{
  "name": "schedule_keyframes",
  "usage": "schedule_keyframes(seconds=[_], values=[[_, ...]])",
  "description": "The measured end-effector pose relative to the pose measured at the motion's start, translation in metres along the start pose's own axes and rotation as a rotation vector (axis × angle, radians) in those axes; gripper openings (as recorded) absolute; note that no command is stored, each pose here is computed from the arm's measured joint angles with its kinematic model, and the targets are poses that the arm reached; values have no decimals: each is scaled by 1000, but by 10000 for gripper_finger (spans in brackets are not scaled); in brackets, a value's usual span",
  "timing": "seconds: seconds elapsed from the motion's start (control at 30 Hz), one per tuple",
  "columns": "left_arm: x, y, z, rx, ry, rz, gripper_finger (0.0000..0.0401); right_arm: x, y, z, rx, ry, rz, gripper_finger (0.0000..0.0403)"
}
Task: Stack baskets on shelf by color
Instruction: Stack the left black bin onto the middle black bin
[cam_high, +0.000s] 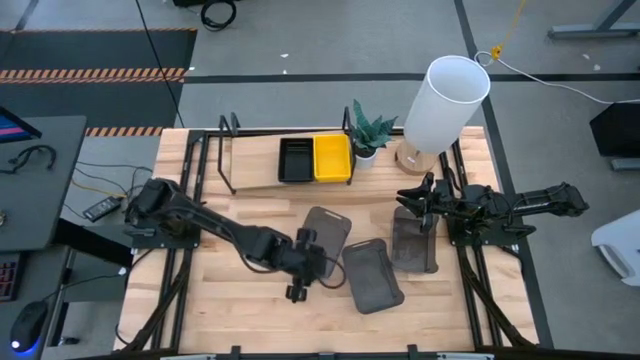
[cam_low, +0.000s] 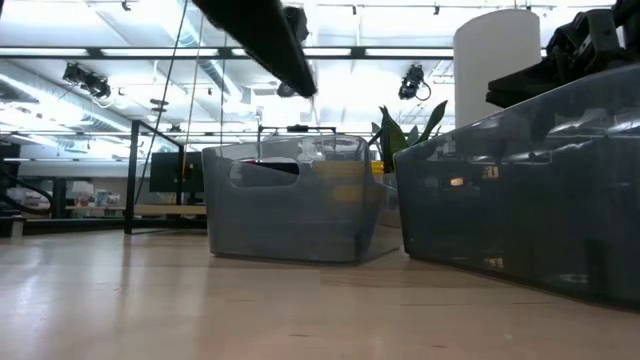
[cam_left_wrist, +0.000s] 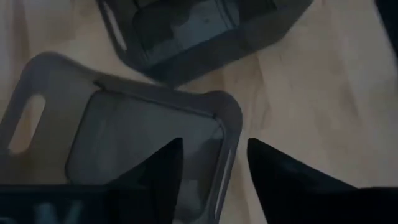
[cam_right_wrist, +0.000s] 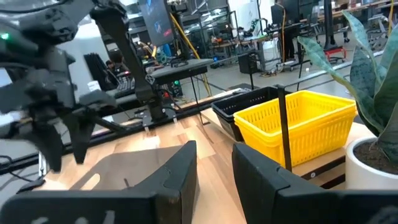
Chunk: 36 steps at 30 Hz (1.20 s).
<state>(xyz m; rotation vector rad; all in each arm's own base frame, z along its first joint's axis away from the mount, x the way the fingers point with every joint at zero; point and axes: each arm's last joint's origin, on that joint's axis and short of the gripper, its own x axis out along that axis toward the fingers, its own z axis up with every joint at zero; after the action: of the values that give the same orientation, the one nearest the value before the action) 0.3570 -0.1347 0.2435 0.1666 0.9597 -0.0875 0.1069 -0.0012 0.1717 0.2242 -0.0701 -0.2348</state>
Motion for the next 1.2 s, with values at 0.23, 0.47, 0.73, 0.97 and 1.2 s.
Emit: schedule_keyframes(seconds=[0.23,0.47,0.73,0.97,1.2], values=[[24,-11,-9,18,69,54,236,1,0,1,-1,-5,1,109],[49,-12,-19,43,155,35,219,2,1,1,-1,-5,1,109],[72,-11,-29,41,241,9,167,3,1,1,0,-9,2,109],[74,-10,-31,30,256,4,115,3,1,1,0,-8,2,109],[74,-11,-30,20,257,-27,15,3,1,1,1,-10,2,109]])
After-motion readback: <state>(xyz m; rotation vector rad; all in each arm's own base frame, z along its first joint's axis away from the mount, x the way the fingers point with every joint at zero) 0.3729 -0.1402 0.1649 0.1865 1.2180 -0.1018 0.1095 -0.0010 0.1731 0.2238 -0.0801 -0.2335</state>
